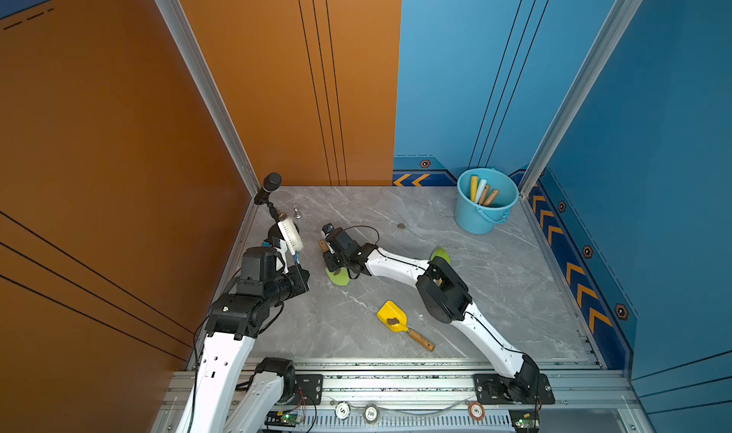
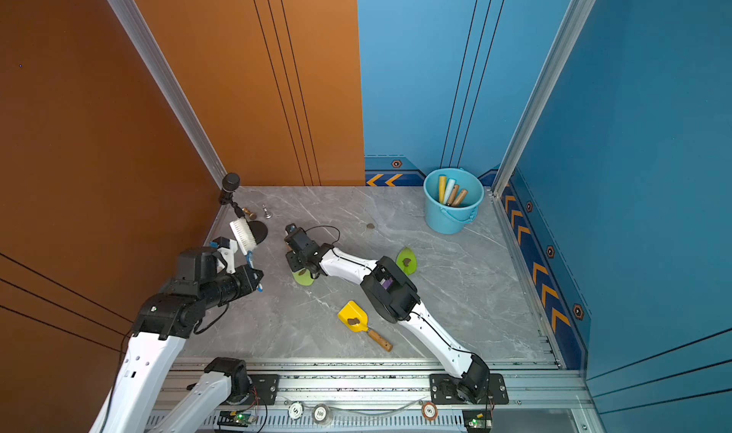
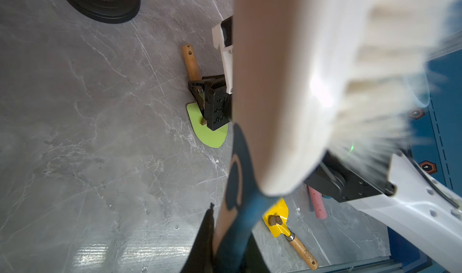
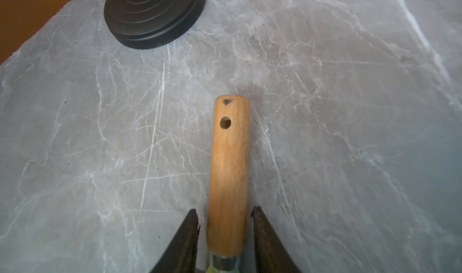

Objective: Brush the soil off the hand trowel and place it into the bucket
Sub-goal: Move the hand trowel to the center of the board.

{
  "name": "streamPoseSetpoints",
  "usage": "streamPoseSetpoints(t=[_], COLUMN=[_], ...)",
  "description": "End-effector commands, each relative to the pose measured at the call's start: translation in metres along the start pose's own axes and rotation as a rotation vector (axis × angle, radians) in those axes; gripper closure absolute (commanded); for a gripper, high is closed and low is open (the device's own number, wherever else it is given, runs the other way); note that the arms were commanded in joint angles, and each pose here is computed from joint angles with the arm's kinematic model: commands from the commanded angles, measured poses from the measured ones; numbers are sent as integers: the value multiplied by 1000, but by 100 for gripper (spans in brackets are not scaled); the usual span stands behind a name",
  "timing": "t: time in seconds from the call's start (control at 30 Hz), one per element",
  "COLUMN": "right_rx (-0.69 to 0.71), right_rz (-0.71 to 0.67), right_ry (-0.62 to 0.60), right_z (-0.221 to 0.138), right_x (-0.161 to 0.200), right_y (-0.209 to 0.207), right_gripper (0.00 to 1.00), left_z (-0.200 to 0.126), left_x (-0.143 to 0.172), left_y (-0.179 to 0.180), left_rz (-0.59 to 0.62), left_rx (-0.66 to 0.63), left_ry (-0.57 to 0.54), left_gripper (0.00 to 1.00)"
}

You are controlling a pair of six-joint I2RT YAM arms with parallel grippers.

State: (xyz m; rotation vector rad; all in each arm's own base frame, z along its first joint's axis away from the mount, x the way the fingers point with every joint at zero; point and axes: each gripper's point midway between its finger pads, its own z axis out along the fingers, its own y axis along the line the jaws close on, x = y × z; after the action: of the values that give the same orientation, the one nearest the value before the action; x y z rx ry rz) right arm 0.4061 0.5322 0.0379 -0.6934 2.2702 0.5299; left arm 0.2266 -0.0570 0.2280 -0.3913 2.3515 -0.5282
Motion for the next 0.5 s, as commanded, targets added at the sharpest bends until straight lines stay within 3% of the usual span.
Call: streamPoseSetpoints(t=[0.0,0.13,0.47], right_rx=[86,154,386], right_rz=[-21,12,191], right_ry=[25,-5,-35], right_z=[-4,-21,-84], right_x=[12,8,37], right_y=[-10,-23,-108], right_gripper=[71,80,83], left_z=[1,4,14], left_x=[1,4,6], left_y=[2,1,-3], left_rz=[3,4,-1], left_rx=[-5,1,27], left_ry=[-4,14,30], left_gripper=[100,100,100])
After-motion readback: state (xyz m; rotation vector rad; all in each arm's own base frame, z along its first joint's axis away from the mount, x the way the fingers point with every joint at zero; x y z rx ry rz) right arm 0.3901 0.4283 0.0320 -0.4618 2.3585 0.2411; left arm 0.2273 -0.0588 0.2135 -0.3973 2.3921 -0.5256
